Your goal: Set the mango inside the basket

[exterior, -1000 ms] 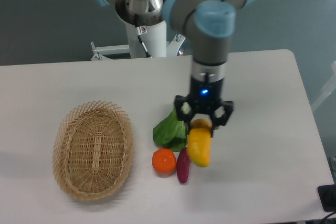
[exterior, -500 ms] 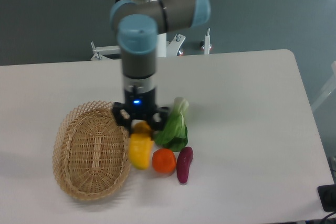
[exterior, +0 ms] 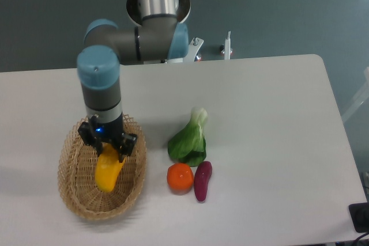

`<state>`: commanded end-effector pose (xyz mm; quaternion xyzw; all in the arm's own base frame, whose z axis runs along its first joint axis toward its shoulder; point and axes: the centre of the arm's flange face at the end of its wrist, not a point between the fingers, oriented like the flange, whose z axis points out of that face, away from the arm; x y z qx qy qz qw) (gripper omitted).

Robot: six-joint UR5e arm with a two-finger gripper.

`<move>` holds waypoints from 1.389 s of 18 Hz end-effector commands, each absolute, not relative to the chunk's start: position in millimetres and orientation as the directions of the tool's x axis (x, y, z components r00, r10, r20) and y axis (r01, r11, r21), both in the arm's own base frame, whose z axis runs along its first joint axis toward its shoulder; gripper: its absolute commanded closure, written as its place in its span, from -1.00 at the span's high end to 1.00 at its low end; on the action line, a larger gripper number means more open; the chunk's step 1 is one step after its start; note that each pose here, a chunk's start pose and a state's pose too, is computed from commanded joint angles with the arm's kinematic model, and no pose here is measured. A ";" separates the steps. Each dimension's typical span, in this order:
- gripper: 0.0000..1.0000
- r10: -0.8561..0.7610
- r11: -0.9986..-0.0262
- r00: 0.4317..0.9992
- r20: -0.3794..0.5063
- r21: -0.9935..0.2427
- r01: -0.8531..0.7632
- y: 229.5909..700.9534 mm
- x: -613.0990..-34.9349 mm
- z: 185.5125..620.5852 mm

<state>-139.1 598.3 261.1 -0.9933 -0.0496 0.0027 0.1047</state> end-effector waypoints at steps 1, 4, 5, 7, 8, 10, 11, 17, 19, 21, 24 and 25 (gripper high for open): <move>-0.02 0.093 -0.976 0.996 0.007 -0.199 0.093 599.0 -135.6 255.4; 0.01 0.093 -0.979 0.996 0.003 -0.183 0.092 599.6 -135.8 246.5; 0.07 0.091 -0.980 0.996 -0.001 -0.177 0.090 600.1 -134.7 243.7; 0.09 0.091 -0.981 0.996 -0.004 -0.173 0.089 600.2 -135.2 241.8; 0.28 0.086 -0.982 0.996 -0.004 -0.171 0.084 601.0 -135.7 239.9; 0.98 0.082 -0.981 0.997 -0.009 -0.176 0.079 602.1 -136.4 242.8; 1.00 0.085 -0.981 0.996 -0.009 -0.178 0.082 601.8 -136.2 244.5; 1.00 0.086 -0.969 0.995 -0.040 -0.234 0.075 614.0 -145.0 274.2; 1.00 0.099 -0.970 0.990 -0.101 -0.231 0.073 613.0 -152.2 284.7; 1.00 0.106 -0.967 0.985 -0.135 -0.246 0.070 612.9 -159.1 300.2; 1.00 0.020 -0.971 0.985 -0.169 -0.238 -0.021 612.0 -162.7 307.5; 1.00 0.016 -0.970 0.985 -0.173 -0.242 -0.027 611.0 -162.2 310.8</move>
